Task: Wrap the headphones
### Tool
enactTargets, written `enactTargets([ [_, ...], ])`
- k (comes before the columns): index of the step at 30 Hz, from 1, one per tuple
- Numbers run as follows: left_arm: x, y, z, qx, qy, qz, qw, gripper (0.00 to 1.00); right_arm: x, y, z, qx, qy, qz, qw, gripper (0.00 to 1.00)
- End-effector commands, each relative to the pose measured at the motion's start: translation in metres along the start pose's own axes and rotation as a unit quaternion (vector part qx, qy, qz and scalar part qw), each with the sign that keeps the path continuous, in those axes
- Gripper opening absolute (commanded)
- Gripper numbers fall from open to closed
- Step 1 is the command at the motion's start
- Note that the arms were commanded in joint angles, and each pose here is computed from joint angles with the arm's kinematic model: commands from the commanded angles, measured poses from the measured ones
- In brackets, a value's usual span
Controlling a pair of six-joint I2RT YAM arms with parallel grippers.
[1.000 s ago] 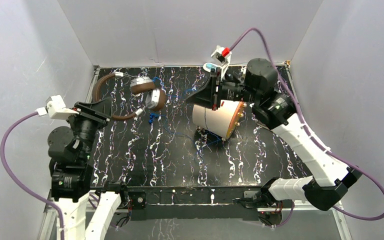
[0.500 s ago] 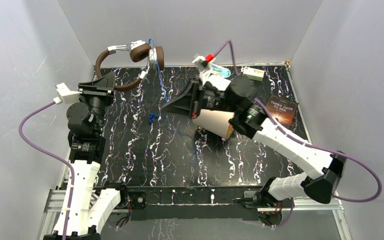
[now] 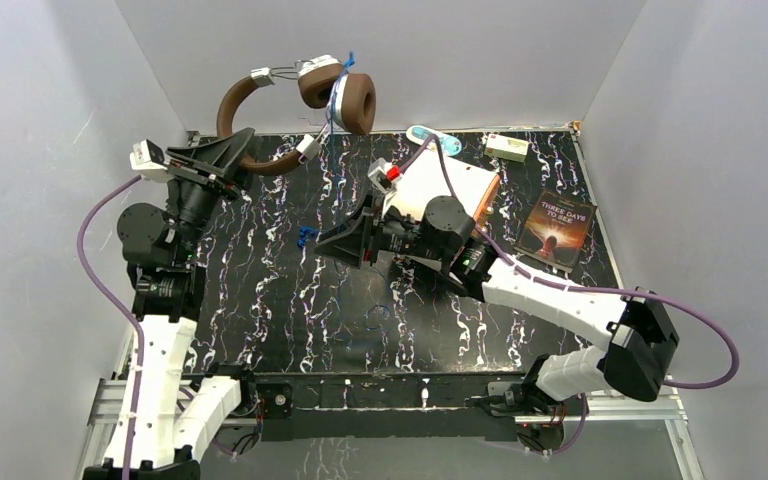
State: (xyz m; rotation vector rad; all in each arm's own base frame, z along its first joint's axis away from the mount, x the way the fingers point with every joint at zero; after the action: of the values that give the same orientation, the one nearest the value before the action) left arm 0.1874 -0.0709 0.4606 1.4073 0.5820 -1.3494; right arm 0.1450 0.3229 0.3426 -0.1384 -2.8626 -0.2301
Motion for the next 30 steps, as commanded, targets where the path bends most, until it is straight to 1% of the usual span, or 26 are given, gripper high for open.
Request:
enactTargets([
  [1, -0.049, -0.031, 0.035, 0.101, 0.003, 0.038, 0.994, 0.0, -0.019, -0.006, -0.027, -0.075, -0.092, -0.013, 0.993, 0.53],
  [4, -0.052, -0.034, 0.04, 0.135, -0.018, 0.039, 0.99, 0.0, -0.031, -0.004, -0.023, -0.058, -0.121, -0.068, 0.989, 0.76],
  [6, -0.055, -0.038, 0.042, 0.146, -0.023, 0.053, 0.988, 0.0, -0.033, -0.004, -0.018, -0.053, -0.141, -0.087, 0.985, 0.89],
  [8, -0.06, -0.041, 0.044, 0.151, -0.025, 0.066, 0.986, 0.0, -0.034, -0.008, -0.012, -0.064, -0.153, -0.08, 0.983, 0.96],
  [9, -0.063, -0.042, 0.046, 0.155, -0.023, 0.072, 0.985, 0.0, -0.035, -0.01, -0.01, -0.068, -0.158, -0.071, 0.983, 0.98],
  [11, -0.069, -0.042, 0.049, 0.166, -0.018, 0.073, 0.983, 0.0, -0.038, -0.015, -0.006, -0.072, -0.164, -0.06, 0.982, 0.99],
  [16, -0.084, -0.05, 0.057, 0.191, -0.014, 0.095, 0.977, 0.0, -0.038, -0.017, 0.008, -0.068, -0.169, -0.096, 0.979, 0.99],
  [19, -0.089, -0.051, 0.059, 0.209, -0.027, 0.114, 0.971, 0.0, -0.041, -0.014, 0.017, -0.066, -0.16, -0.113, 0.978, 0.96],
  [22, -0.095, -0.056, 0.062, 0.22, -0.024, 0.125, 0.967, 0.0, -0.046, -0.01, 0.024, -0.065, -0.152, -0.111, 0.98, 0.94],
  [24, -0.1, -0.059, 0.065, 0.23, -0.02, 0.136, 0.963, 0.0, -0.05, -0.009, 0.026, -0.062, -0.148, -0.103, 0.982, 0.91],
  [25, -0.103, -0.06, 0.067, 0.24, -0.018, 0.142, 0.96, 0.0, -0.051, -0.009, 0.027, -0.06, -0.147, -0.101, 0.982, 0.87],
  [26, -0.106, -0.061, 0.069, 0.253, -0.014, 0.149, 0.956, 0.0, -0.054, -0.01, 0.028, -0.058, -0.145, -0.098, 0.983, 0.81],
  [28, -0.112, -0.064, 0.074, 0.291, 0.003, 0.162, 0.943, 0.0, -0.061, -0.012, 0.025, -0.054, -0.133, -0.087, 0.986, 0.6],
  [30, -0.115, -0.07, 0.079, 0.334, 0.032, 0.164, 0.928, 0.0, -0.071, -0.023, 0.016, -0.053, -0.115, -0.079, 0.989, 0.42],
])
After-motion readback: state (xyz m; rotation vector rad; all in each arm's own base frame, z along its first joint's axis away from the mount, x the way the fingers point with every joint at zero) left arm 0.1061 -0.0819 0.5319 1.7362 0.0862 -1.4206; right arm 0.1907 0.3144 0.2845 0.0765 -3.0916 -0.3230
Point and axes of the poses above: each gripper's point midway between its finger pads, its own y axis out along the fingers, its own x axis along the line the jaws close on, z = x × y, the point moved 10 cm from there along -y, back along the fingers, and after that the axes turned 12 degrees about -y, right-handed, at the moved point
